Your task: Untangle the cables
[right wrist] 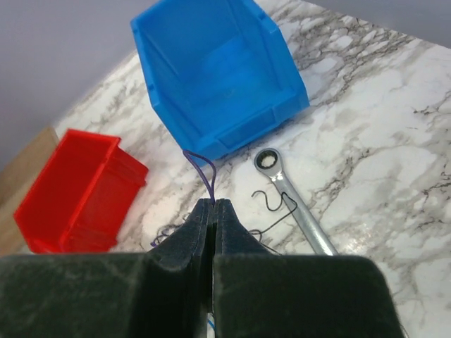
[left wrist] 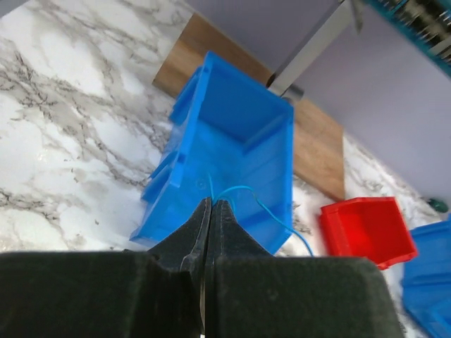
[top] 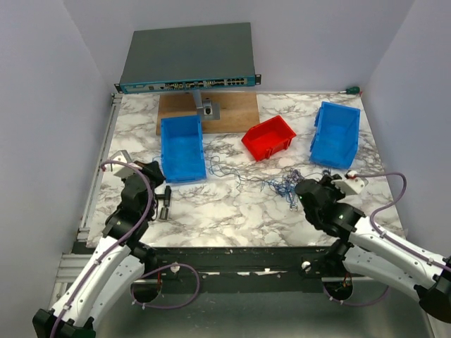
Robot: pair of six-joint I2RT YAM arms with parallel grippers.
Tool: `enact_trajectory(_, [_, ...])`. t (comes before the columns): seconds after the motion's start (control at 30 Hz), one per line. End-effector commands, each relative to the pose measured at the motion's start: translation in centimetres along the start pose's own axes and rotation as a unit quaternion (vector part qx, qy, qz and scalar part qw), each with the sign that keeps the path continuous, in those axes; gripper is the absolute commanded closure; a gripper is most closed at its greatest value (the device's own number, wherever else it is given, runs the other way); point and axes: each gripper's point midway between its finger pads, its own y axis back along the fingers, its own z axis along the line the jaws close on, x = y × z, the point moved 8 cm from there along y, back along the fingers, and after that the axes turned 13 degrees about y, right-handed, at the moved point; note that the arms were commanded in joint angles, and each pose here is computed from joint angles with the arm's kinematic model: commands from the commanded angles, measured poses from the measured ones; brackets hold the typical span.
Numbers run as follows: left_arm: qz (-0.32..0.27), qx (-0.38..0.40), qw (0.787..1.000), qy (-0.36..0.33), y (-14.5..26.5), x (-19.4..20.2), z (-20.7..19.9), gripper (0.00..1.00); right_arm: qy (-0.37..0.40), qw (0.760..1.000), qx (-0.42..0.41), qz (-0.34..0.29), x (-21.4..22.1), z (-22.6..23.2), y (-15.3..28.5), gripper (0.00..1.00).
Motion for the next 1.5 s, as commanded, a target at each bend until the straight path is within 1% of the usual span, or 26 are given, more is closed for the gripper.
enact_trajectory(0.0, [-0.003,0.014,1.000,0.021,1.4,-1.7,-1.0,1.00,0.097,0.990,-0.084,0.059,0.8,1.4,0.7,0.96])
enact_trajectory(0.03, [0.015,0.055,0.998,0.020,1.7,-1.7,-2.0,1.00,0.125,0.980,-0.133,0.076,1.4,1.9,1.0,0.93])
enact_trajectory(0.07, [0.040,0.097,0.994,0.023,2.2,-1.6,-3.0,1.00,0.125,0.970,-0.187,0.092,1.7,2.7,1.6,0.85])
enact_trajectory(0.13, [0.085,0.191,0.978,0.026,3.4,-1.5,-5.2,1.00,0.131,0.940,-0.296,0.108,2.5,3.8,2.9,0.56])
enact_trajectory(0.17, [0.104,0.230,0.967,0.022,4.0,-1.5,-6.2,1.00,0.130,0.925,-0.339,0.108,2.8,4.0,3.4,0.37])
enact_trajectory(0.2, [0.122,0.262,0.957,0.019,4.6,-1.6,-7.1,1.00,0.118,0.909,-0.387,0.103,2.8,4.6,4.1,0.26])
enact_trajectory(0.23, [0.138,0.274,0.952,0.016,4.9,-1.7,-7.7,1.00,0.113,0.894,-0.424,0.095,2.7,4.9,4.6,0.18])
enact_trajectory(0.27, [0.159,0.290,0.944,0.008,5.3,-1.8,-8.4,1.00,0.107,0.878,-0.458,0.092,2.6,5.4,5.1,0.14])
enact_trajectory(0.33, [0.182,0.305,0.935,-0.003,5.7,-2.2,-9.3,1.00,0.108,0.840,-0.524,0.084,2.3,6.5,6.3,0.10])
enact_trajectory(0.37, [0.192,0.310,0.931,-0.006,5.9,-2.3,-9.7,1.00,0.116,0.816,-0.560,0.081,2.1,7.2,6.9,0.09])
enact_trajectory(0.47, [0.208,0.329,0.921,-0.011,6.3,-2.4,-10.5,1.00,0.146,0.731,-0.661,0.091,2.5,9.6,8.8,0.09])
enact_trajectory(0.53, [0.206,0.334,0.920,-0.010,6.5,-2.9,-10.9,1.00,0.150,0.709,-0.683,0.094,2.9,11.1,9.1,0.09])
enact_trajectory(0.7, [0.196,0.346,0.917,-0.007,7.3,-4.2,-11.9,1.00,0.160,0.681,-0.710,0.087,4.5,14.1,9.4,0.09])
enact_trajectory(0.77, [0.196,0.346,0.917,-0.007,7.5,-4.6,-12.1,1.00,0.161,0.650,-0.739,0.067,5.0,14.8,10.1,0.09])
enact_trajectory(0.87, [0.198,0.348,0.916,-0.004,7.9,-5.1,-12.6,1.00,0.184,0.627,-0.756,0.044,6.3,15.6,10.7,0.09])
enact_trajectory(0.97, [0.201,0.351,0.915,-0.004,7.9,-5.2,-12.8,1.00,0.210,0.630,-0.747,0.032,7.6,16.5,10.6,0.09])
enact_trajectory(1.1, [0.207,0.358,0.911,0.003,7.7,-5.0,-13.2,1.00,0.235,0.658,-0.715,0.035,9.4,18.2,9.7,0.08])
enact_trajectory(1.17, [0.211,0.361,0.908,0.006,7.6,-4.9,-13.5,1.00,0.246,0.685,-0.684,0.040,10.3,18.9,8.9,0.06])
enact_trajectory(1.2, [0.212,0.362,0.908,0.006,7.5,-5.0,-13.7,1.00,0.248,0.692,-0.677,0.039,10.6,18.9,8.7,0.07])
enact_trajectory(1.23, [0.212,0.362,0.908,0.004,7.5,-5.1,-13.8,1.00,0.244,0.714,-0.655,0.038,10.9,18.8,8.1,0.12])
enact_trajectory(1.27, [0.210,0.362,0.908,-0.001,7.5,-5.2,-13.9,1.00,0.237,0.734,-0.635,0.037,11.0,18.5,7.7,0.29])
enact_trajectory(1.3, [0.207,0.361,0.909,-0.007,7.5,-5.5,-14.1,1.00,0.228,0.747,-0.623,0.036,11.1,18.3,7.4,0.45])
enact_trajectory(1.33, [0.203,0.354,0.913,-0.017,7.5,-5.8,-14.1,1.00,0.224,0.756,-0.614,0.036,11.4,17.8,7.2,0.63])
enact_trajectory(1.37, [0.194,0.348,0.917,-0.028,7.5,-6.2,-14.3,1.00,0.218,0.763,-0.607,0.037,11.5,17.5,7.1,0.77])
enact_trajectory(1.43, [0.169,0.315,0.933,-0.045,7.2,-7.2,-14.2,1.00,0.215,0.776,-0.591,0.048,12.0,16.7,6.8,0.95])
enact_trajectory(1.47, [0.150,0.291,0.943,-0.053,6.9,-7.9,-14.0,1.00,0.213,0.786,-0.579,0.051,12.0,16.4,6.5,0.98])
